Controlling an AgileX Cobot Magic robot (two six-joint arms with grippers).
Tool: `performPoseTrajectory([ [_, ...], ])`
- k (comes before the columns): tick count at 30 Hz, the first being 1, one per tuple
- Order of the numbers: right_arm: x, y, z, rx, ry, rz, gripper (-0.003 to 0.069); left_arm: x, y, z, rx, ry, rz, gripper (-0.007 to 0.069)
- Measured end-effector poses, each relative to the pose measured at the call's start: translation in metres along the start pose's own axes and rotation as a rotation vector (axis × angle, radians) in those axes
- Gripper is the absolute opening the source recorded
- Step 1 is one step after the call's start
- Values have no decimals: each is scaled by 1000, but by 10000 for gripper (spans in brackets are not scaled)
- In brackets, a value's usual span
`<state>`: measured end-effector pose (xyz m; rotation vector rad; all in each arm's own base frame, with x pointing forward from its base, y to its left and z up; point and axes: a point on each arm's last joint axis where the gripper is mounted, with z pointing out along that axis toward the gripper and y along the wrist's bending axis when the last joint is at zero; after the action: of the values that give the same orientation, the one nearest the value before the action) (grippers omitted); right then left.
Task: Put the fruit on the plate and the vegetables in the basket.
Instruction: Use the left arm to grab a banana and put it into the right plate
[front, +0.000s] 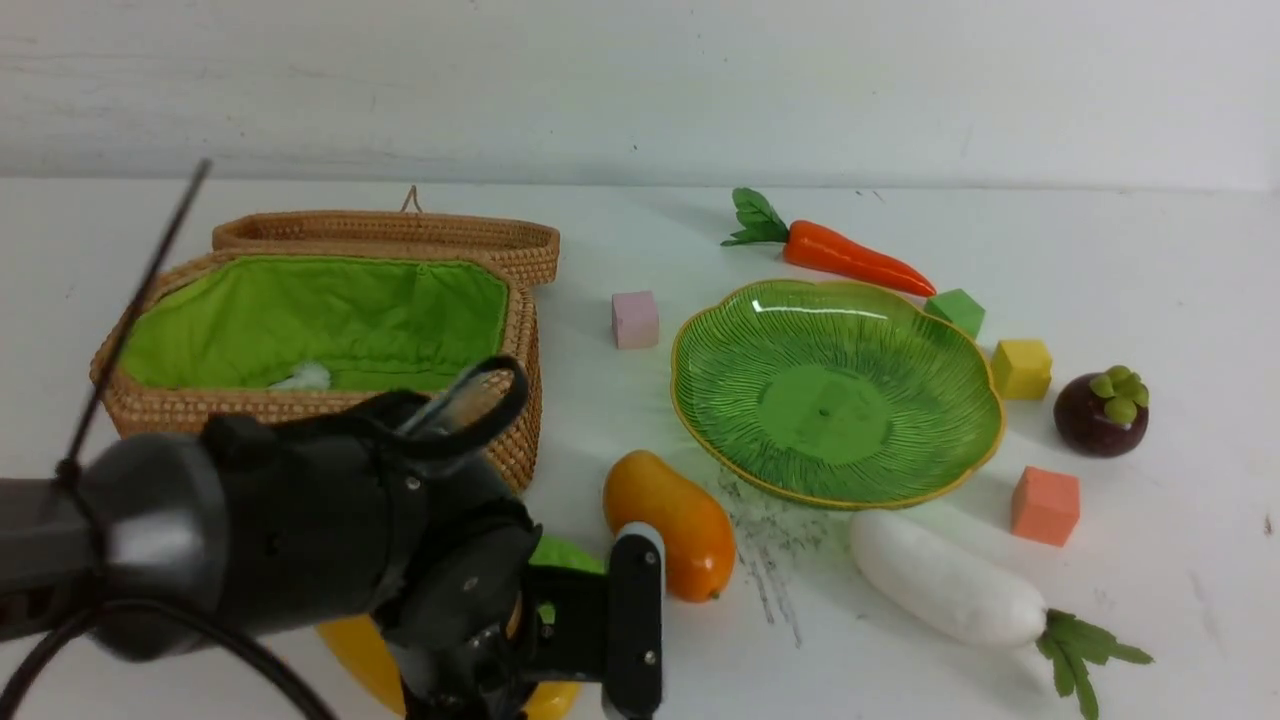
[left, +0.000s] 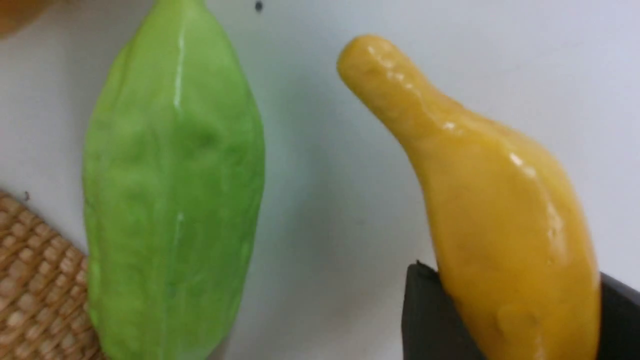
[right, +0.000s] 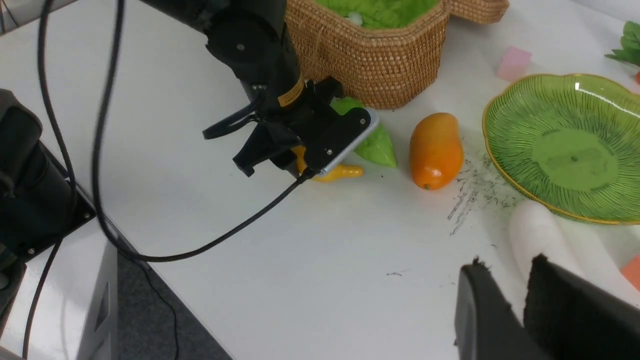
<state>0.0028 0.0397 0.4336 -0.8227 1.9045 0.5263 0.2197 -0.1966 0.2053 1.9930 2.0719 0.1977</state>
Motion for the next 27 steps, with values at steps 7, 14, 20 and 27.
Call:
performPoseTrajectory([
  [7, 0, 0, 0, 1, -1, 0, 160, -46, 0, -80, -158, -274, 38, 317],
  [14, -1, -1, 0, 8, -14, 1, 161, -118, 57, -92, -361, -468, 164, 317],
  [20, -3, -11, -1, 120, -31, 22, 161, -161, 99, -27, -329, -381, 179, 317],
  [27, -2, -30, -5, 334, -55, 164, 163, -175, 123, 30, -375, -416, 159, 317],
])
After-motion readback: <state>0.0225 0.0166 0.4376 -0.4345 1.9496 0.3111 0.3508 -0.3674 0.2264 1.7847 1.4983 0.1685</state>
